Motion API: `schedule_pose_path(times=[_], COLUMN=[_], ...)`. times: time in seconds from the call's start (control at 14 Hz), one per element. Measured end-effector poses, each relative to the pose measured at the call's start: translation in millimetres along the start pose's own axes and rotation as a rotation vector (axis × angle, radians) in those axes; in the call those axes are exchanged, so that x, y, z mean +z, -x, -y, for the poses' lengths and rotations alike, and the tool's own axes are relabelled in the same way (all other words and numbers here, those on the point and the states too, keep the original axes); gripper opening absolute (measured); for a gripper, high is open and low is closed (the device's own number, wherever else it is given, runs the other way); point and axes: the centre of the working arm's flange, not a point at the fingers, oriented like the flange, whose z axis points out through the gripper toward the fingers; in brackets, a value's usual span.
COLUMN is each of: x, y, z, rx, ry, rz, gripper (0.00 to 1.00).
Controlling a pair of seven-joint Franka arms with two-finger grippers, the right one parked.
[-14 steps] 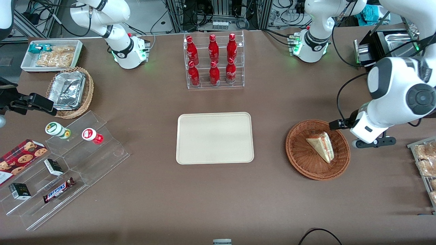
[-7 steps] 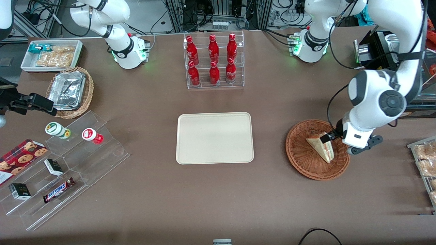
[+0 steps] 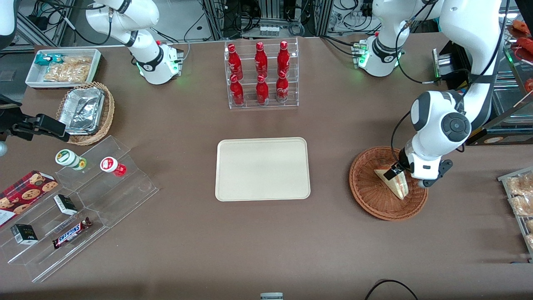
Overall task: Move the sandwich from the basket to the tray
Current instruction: 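Close the left gripper on the sandwich and lift it from the basket, then carry the sandwich with the left gripper over the cream tray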
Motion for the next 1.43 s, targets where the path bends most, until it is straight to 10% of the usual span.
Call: schedule_pose_path(times=[0.29,0.79,1.43], x=[24,24,-86], y=[-5,-6,59], z=[-1,0,-87], rx=[-0.013,-0.020,0.410], ry=[0.011,-0.008,-0.115], rz=[-0.006,0.011,0.072], gripper=[0.98,0.33,0.18])
